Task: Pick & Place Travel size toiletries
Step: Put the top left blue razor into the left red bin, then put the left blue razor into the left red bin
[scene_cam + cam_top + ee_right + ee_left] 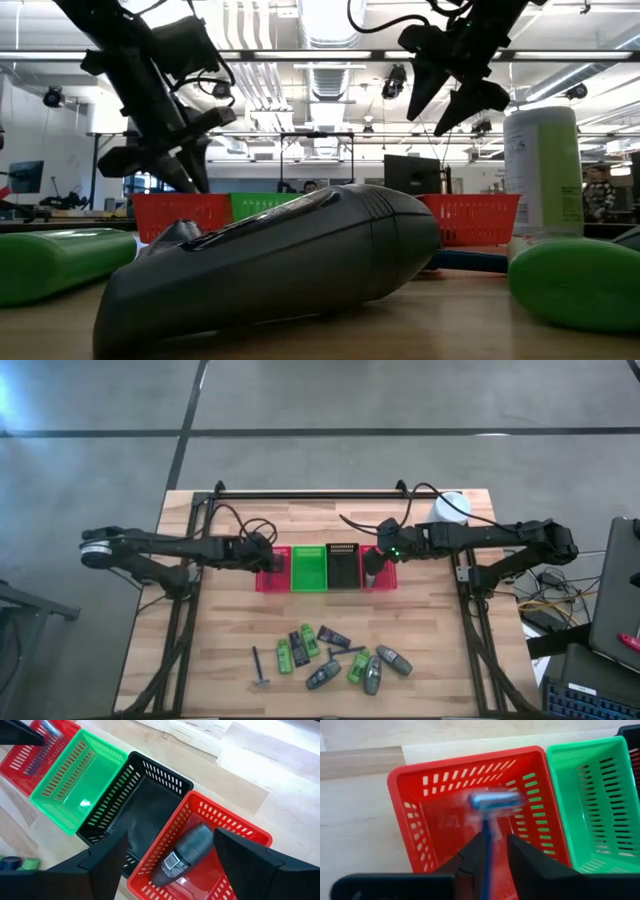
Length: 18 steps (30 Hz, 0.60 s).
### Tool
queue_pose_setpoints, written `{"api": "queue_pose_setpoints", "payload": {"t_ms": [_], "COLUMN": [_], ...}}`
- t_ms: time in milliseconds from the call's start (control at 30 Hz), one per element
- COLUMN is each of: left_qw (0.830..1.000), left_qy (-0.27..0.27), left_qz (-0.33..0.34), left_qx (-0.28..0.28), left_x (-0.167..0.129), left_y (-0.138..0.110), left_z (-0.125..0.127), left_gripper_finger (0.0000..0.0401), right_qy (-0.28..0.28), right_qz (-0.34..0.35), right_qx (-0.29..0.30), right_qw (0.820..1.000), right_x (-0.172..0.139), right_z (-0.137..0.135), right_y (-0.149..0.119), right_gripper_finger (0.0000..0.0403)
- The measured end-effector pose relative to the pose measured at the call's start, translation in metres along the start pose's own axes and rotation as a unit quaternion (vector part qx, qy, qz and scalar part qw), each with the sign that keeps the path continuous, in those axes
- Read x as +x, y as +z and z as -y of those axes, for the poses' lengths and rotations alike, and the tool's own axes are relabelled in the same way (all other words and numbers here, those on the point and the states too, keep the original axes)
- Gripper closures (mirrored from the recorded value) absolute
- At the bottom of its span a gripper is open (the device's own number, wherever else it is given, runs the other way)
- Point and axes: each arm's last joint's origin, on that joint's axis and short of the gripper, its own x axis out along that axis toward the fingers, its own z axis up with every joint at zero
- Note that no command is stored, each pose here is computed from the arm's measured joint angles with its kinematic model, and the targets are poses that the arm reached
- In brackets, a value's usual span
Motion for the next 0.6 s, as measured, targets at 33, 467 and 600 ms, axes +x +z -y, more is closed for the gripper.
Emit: {"api": "queue_pose_setpoints", "payload": {"t_ms": [33,467,600], "left_qw": [1.000,0.997,0.996], "left_qy": [-0.001,-0.073,-0.070], "left_qz": [0.000,0.008,-0.012], "left_qx": [-0.001,0.026,0.053], "left_x": [0.000,-0.044,-0.073], "left_y": [0.000,0.015,0.012], "left_z": [0.000,0.023,0.030], "left_gripper_finger": [0.0304,0.0209,0.0206], "right_qy": [0.000,0.000,0.000], "right_qz": [0.000,-0.001,-0.001], "right_qx": [0.001,0.014,0.018], "right_qw": [1.000,1.000,1.000], "right_x": [0.000,0.000,0.000], "right_z": [0.000,0.000,0.000], "right_y": [0.000,0.000,0.000], "right_gripper_finger": [0.0121,0.0106,0.0091]}}
